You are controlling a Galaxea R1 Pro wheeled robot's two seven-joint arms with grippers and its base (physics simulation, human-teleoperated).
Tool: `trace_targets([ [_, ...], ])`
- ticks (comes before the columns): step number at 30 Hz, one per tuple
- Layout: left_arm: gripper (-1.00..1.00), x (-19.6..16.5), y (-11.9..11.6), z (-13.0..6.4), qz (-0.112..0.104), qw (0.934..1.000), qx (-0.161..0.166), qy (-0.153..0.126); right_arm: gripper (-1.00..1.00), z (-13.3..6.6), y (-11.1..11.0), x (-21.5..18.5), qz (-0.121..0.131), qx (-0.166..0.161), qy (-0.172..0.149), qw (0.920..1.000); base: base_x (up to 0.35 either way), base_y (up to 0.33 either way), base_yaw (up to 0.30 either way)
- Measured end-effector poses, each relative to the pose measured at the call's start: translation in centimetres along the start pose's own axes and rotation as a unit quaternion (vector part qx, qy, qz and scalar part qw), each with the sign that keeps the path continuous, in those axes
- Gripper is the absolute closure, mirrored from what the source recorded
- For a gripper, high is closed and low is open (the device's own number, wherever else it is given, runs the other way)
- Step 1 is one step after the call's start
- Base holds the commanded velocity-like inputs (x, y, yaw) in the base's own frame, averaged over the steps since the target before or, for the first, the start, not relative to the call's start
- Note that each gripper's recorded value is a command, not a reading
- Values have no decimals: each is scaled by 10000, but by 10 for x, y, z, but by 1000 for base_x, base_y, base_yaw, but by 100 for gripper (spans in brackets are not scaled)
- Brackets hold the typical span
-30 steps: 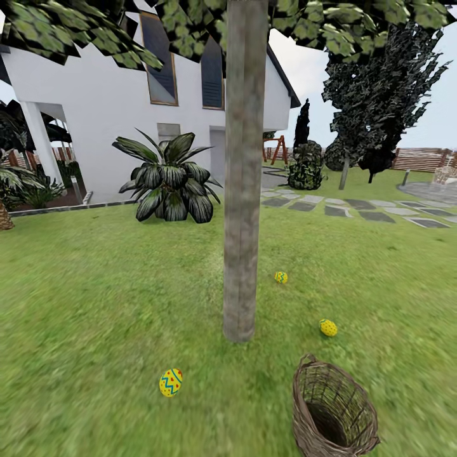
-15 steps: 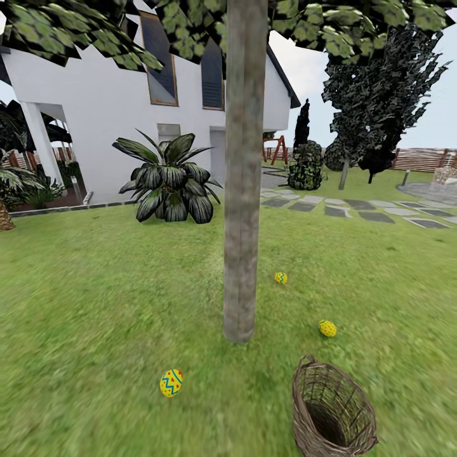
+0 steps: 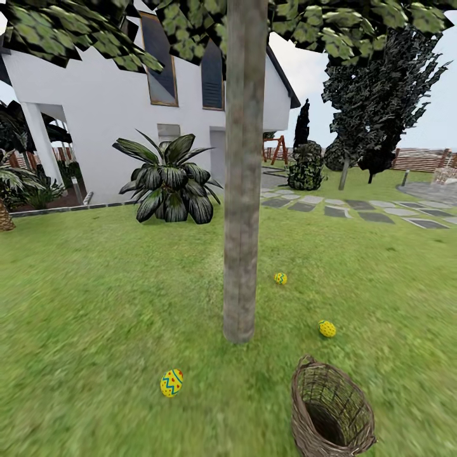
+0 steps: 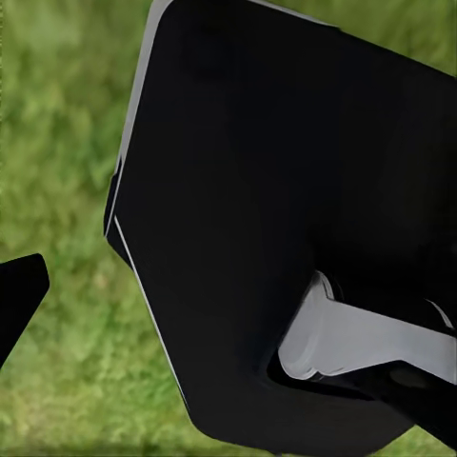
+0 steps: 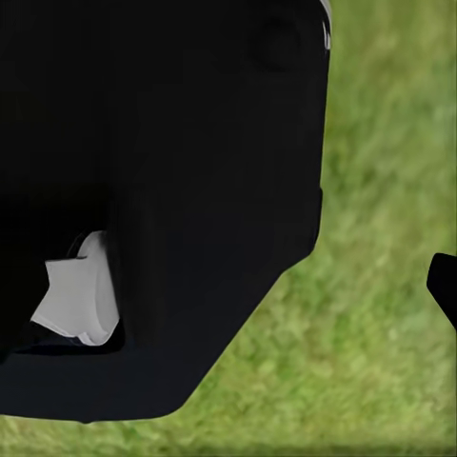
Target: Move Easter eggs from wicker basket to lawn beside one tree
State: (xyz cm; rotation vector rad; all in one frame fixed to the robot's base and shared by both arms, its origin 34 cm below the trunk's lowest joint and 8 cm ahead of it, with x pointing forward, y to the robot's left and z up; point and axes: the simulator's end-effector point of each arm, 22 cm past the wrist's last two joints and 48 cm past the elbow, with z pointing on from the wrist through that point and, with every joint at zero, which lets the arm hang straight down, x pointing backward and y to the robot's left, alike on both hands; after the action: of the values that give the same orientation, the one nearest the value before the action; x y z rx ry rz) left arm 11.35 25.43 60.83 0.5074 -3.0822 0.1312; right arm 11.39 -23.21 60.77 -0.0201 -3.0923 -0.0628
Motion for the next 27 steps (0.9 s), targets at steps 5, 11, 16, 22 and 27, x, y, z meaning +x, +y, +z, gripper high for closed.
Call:
trace_targets([
  [5,-100,2,-1,-3,0,10000,7,3,-100,-4,-3,1,23,23,-17,10000,0,0,0],
  [11,-100,5,-5,-5,4,10000,36,14,-100,-6,-6,1,23,45,-31,10000,0,0,0],
  [16,-100,4,-1,-5,-42,10000,12,22,-100,-6,-14,-3,31,101,-69,9999,0,0,0],
  [22,-100,4,0,-6,-21,10000,6,22,-100,-6,-15,-3,28,106,-72,9999,0,0,0],
  [27,-100,4,0,-6,-20,10000,9,24,-100,-6,-15,-3,22,107,-73,9999,0,0,0],
])
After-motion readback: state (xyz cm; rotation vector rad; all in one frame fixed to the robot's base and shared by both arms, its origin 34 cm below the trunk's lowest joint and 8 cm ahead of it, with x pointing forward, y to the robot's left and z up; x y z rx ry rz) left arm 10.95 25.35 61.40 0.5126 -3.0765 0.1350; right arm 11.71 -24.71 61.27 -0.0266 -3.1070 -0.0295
